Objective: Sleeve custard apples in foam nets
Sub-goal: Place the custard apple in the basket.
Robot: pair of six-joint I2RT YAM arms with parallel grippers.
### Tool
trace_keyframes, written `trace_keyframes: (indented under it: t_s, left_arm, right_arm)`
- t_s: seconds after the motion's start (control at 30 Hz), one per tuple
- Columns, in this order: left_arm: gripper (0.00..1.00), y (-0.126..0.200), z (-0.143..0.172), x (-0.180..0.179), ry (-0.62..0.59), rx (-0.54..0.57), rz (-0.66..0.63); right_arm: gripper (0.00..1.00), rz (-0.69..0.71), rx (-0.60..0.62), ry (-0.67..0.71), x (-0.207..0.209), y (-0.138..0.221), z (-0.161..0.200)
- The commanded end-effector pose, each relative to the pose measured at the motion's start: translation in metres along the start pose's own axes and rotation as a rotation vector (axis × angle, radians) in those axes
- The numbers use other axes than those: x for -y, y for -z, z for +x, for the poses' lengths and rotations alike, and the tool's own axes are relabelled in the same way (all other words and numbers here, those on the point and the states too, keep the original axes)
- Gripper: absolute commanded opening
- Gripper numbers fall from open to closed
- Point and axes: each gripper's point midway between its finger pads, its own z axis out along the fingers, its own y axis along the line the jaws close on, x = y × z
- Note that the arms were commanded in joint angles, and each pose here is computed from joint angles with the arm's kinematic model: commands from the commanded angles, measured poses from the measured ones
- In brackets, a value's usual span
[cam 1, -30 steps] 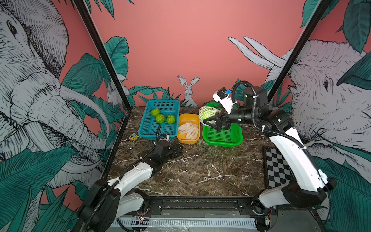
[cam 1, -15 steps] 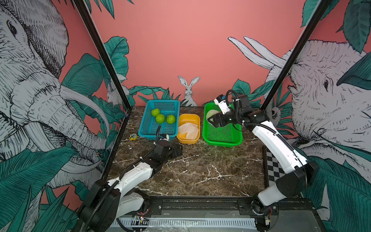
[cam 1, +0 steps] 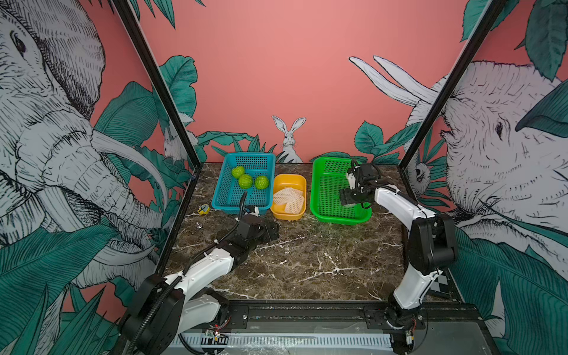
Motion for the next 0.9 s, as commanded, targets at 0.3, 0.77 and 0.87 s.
trace_keyframes:
  t_s: [0.3,0.77,0.87]
  left_arm:
    - [0.99,0.012,-0.022,0.009,0.001,0.051,-0.001]
    - [0.99,0.041,-0.113,0.007,-0.059,0.22,-0.087]
    - [0.99,0.04,-0.14,0.0,-0.088,0.259,-0.136]
  right_arm:
    - [0.83,0.101,-0.149,0.021,0.016,-0.021,0.047]
    - [0.87,0.043,-0.218,0.014,0.01,-0.037,0.073]
    - [0.92,0.03,-0.224,0.011,0.008,-0.037,0.073]
